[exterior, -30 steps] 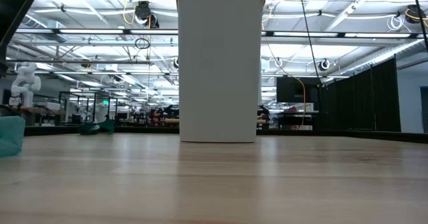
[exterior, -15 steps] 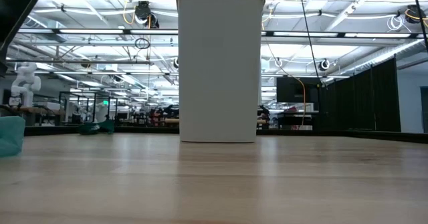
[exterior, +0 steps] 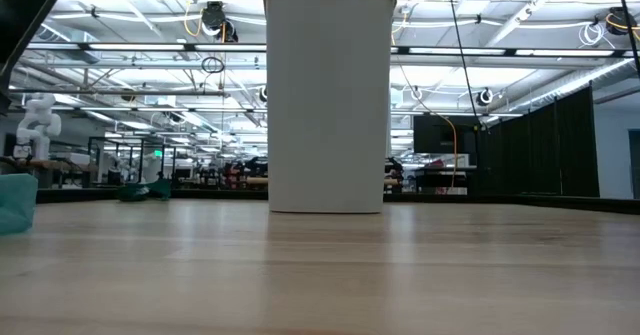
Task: Place trash/remove bag and relplace
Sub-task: Remove the blue trash bag from the white trash bin
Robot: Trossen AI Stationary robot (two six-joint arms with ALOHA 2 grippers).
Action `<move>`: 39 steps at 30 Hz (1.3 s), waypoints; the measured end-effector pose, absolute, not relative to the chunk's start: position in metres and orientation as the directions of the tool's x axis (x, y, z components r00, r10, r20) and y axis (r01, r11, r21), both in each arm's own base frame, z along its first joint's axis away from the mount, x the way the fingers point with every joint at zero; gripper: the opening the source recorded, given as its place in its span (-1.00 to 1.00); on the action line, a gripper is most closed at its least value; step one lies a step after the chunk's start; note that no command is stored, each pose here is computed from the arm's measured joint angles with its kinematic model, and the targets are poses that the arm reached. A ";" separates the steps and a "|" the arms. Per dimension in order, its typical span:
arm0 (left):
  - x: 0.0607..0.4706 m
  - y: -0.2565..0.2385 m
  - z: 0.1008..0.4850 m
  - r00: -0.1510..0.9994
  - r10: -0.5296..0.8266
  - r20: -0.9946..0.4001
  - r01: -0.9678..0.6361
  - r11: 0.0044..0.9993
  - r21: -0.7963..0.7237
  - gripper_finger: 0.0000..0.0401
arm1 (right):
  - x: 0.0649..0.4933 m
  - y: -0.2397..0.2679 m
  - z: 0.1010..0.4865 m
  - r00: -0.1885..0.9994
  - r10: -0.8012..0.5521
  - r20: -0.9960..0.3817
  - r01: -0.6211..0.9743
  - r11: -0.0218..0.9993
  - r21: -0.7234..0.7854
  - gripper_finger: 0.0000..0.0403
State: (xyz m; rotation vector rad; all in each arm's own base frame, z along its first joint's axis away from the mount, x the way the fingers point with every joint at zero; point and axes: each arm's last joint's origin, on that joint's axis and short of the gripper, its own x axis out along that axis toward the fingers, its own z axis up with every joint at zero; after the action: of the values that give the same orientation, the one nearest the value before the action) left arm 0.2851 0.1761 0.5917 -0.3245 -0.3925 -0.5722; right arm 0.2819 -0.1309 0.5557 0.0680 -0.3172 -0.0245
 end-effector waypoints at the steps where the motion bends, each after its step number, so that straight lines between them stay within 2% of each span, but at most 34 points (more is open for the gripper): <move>1: 0.285 0.177 0.592 0.773 -0.455 0.443 0.577 0.794 -0.191 -1.00 | 0.281 -0.132 0.554 0.963 -0.033 0.268 0.001 0.993 0.120 -1.00; 5: 0.285 0.192 0.584 0.819 -0.421 0.391 0.542 0.790 -0.286 -1.00 | 0.294 -0.110 0.546 0.972 0.163 0.172 -0.197 0.959 0.205 -1.00; 7: 0.290 0.196 0.578 0.842 -0.409 0.351 0.525 0.772 -0.358 -1.00 | 0.291 -0.103 0.559 0.949 0.184 0.257 -0.225 0.964 0.142 -1.00; 9: 0.298 0.190 0.574 0.838 -0.440 0.324 0.542 0.741 -0.396 -1.00 | 0.273 -0.106 0.579 0.926 0.130 0.354 -0.171 0.981 0.089 -1.00; 11: 0.304 0.179 0.574 0.818 -0.476 0.321 0.574 0.701 -0.423 -1.00 | 0.264 -0.115 0.583 0.933 0.049 0.356 -0.097 0.988 0.118 -1.00; 14: 0.307 0.165 0.579 0.788 -0.505 0.351 0.615 0.654 -0.440 -1.00 | 0.265 -0.128 0.574 0.960 -0.004 0.281 -0.053 0.979 0.197 -1.00; 18: 0.302 0.160 0.588 0.757 -0.467 0.458 0.652 0.591 -0.475 -1.00 | 0.276 -0.135 0.553 0.991 -0.028 0.132 -0.014 0.951 0.308 -1.00; 21: 0.292 0.160 0.596 0.709 -0.480 0.517 0.689 0.628 -0.362 -1.00 | 0.272 -0.128 0.558 0.990 -0.003 0.139 -0.039 0.954 0.297 -1.00; 25: 0.280 0.161 0.600 0.670 -0.534 0.516 0.695 0.696 -0.182 -1.00 | 0.283 -0.111 0.555 0.990 0.057 0.133 -0.087 0.968 0.236 -1.00; 30: 0.277 0.165 0.599 0.682 -0.551 0.481 0.697 0.688 -0.199 -1.00 | 0.289 -0.092 0.554 0.992 0.031 0.122 -0.048 0.989 0.138 -1.00; 39: 0.277 0.165 0.598 0.682 -0.569 0.460 0.704 0.682 -0.198 -1.00 | 0.291 -0.093 0.549 0.997 -0.027 0.072 0.021 0.996 0.083 -0.99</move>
State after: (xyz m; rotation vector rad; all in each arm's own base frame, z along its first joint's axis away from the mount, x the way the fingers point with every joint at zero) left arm 0.2769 0.1651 0.5982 -0.3789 -0.3813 -0.7330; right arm 0.2913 -0.0933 0.5486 0.0822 -0.0732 -0.0240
